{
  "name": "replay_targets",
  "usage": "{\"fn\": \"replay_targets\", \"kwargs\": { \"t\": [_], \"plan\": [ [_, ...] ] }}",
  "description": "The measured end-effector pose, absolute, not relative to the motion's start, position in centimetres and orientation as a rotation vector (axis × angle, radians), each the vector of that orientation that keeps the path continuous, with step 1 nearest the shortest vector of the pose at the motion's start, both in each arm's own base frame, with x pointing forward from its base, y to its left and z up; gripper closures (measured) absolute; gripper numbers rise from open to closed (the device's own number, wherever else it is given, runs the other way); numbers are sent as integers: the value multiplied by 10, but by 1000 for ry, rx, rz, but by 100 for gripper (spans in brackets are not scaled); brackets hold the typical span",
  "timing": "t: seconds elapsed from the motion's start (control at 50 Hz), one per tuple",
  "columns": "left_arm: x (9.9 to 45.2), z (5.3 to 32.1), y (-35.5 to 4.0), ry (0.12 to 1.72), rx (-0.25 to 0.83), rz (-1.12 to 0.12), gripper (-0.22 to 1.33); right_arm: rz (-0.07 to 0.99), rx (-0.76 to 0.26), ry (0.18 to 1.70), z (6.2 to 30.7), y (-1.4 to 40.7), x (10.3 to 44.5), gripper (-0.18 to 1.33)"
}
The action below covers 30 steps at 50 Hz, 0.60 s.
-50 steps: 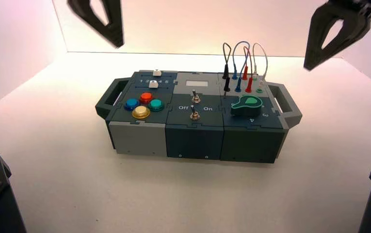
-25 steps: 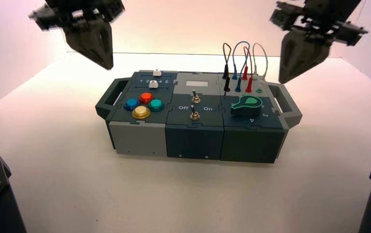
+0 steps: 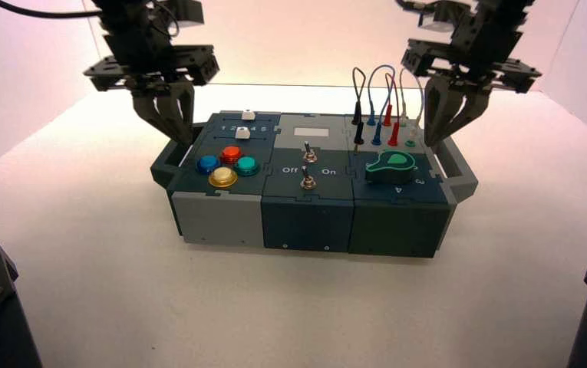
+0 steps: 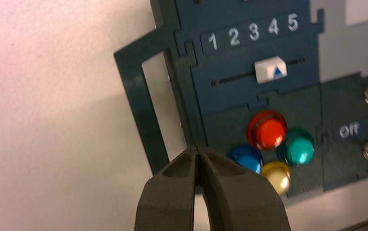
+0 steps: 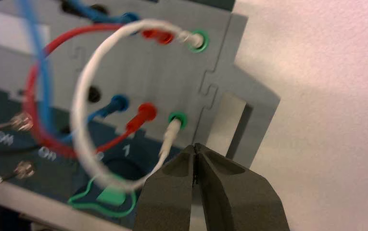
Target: Move the box away.
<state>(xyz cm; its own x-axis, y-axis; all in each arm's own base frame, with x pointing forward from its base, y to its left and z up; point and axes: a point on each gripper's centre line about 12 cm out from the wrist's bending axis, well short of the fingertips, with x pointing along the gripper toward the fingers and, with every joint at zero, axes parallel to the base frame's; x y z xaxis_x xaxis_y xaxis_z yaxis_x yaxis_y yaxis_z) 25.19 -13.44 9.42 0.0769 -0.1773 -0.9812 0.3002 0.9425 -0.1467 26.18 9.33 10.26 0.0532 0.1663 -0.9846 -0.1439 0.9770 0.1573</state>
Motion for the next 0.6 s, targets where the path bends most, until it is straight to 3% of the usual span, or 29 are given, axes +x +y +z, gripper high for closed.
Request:
{"fn": "replay_targets", "kwargs": {
  "t": [0.6],
  "plan": [
    [269, 89, -123, 1474, 109, -319, 128, 174, -3, 1492, 100, 82, 271, 129]
  ]
}}
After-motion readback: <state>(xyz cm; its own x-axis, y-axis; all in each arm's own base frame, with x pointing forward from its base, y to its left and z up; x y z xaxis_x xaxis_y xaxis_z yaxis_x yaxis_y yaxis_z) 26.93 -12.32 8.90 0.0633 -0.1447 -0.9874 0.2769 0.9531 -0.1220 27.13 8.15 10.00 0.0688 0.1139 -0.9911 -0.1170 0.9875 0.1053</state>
